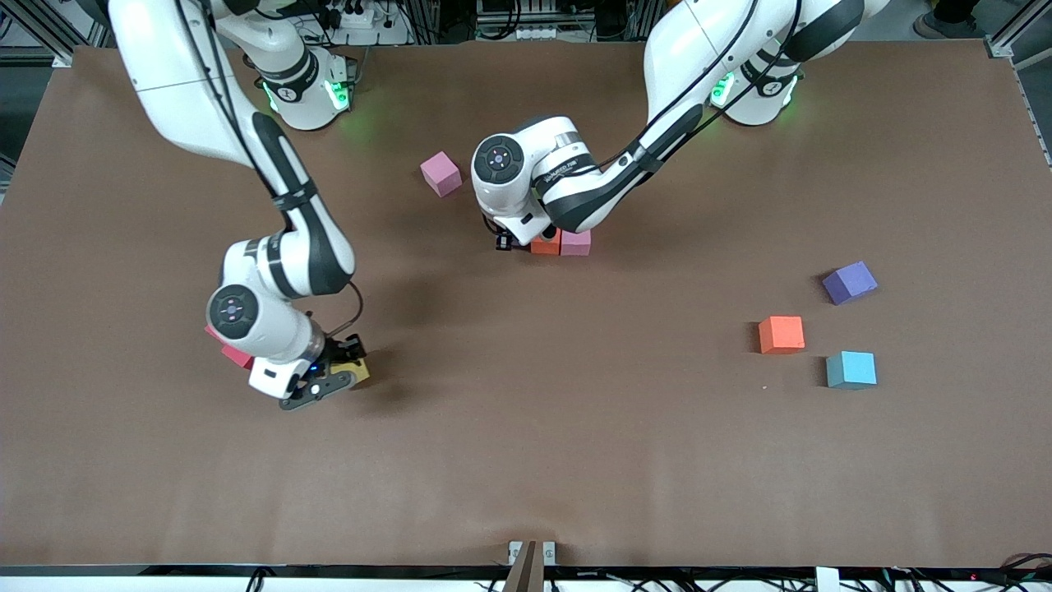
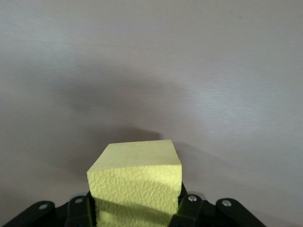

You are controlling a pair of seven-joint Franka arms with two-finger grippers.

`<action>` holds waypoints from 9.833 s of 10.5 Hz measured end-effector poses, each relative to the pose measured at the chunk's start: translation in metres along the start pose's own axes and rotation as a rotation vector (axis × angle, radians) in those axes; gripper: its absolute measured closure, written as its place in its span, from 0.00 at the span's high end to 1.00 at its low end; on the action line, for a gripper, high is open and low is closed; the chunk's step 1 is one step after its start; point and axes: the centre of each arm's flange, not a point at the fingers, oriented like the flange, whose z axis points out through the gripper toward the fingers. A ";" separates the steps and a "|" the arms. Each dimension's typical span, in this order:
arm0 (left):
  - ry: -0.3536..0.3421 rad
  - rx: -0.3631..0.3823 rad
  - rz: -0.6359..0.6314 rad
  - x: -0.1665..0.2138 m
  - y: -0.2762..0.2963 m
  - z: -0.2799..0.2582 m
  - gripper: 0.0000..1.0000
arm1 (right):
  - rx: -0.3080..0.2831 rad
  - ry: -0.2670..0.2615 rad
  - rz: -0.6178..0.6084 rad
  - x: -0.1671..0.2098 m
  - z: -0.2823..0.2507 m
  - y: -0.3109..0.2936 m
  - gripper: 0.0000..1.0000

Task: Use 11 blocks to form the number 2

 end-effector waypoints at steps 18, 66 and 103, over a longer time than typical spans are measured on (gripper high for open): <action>-0.029 -0.044 0.018 0.004 0.002 0.016 0.62 | 0.002 -0.004 0.152 0.004 0.002 -0.080 0.57; 0.012 0.072 1.017 0.462 0.188 -0.170 0.81 | 0.004 -0.073 0.482 -0.048 0.008 -0.322 0.57; 0.138 -0.083 1.312 0.539 0.154 -0.072 0.81 | -0.056 -0.063 0.566 -0.081 0.049 -0.366 1.00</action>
